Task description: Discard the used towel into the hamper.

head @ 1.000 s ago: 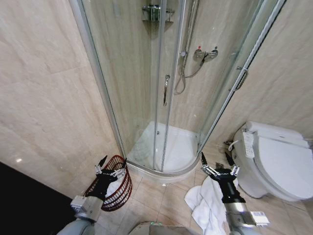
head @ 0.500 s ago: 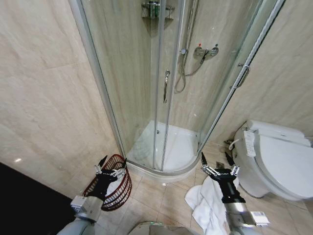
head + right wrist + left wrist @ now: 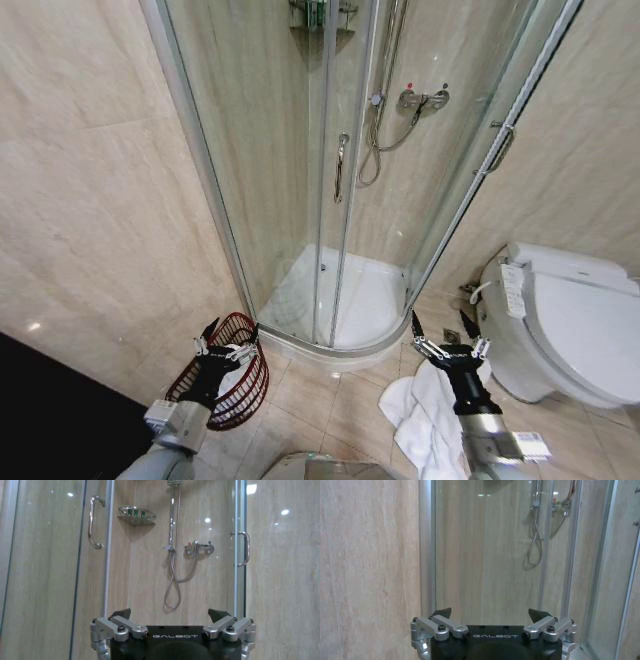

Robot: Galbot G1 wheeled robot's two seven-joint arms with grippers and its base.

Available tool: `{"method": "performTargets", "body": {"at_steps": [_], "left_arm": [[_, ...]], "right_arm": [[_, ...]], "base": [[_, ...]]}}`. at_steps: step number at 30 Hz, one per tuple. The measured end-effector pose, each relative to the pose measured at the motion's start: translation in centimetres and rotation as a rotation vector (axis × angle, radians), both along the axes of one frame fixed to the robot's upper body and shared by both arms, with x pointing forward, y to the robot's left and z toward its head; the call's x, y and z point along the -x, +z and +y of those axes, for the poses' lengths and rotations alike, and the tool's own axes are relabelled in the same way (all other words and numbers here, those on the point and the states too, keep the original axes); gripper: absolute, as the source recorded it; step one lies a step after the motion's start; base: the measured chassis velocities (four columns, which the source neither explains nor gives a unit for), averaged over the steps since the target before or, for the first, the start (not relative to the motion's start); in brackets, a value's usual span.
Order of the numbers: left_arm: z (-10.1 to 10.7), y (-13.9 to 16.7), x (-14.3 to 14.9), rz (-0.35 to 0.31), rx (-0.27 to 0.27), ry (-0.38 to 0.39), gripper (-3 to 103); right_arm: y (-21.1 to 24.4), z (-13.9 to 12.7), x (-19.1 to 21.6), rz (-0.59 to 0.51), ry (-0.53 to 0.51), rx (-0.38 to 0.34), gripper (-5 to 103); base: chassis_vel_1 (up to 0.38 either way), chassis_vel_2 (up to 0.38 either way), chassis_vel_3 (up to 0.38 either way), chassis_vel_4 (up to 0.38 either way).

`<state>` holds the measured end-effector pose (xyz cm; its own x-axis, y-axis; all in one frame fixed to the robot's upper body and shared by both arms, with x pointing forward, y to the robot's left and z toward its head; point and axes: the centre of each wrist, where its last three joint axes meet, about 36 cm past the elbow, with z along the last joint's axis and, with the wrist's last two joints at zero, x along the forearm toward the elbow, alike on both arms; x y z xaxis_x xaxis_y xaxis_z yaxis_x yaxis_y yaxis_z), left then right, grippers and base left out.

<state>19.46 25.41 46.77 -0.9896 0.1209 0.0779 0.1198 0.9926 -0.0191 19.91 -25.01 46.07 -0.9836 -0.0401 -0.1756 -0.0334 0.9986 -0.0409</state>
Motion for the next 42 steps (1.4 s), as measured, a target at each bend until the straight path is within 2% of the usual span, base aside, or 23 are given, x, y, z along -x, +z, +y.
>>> {"method": "performTargets", "body": {"at_steps": [42], "left_arm": [[0.00, 0.00, 0.00, 0.000, 0.000, 0.000, 100]], "right_arm": [[0.00, 0.00, 0.00, 0.000, 0.000, 0.000, 100]], "base": [[0.000, 0.000, 0.000, 0.000]]}}
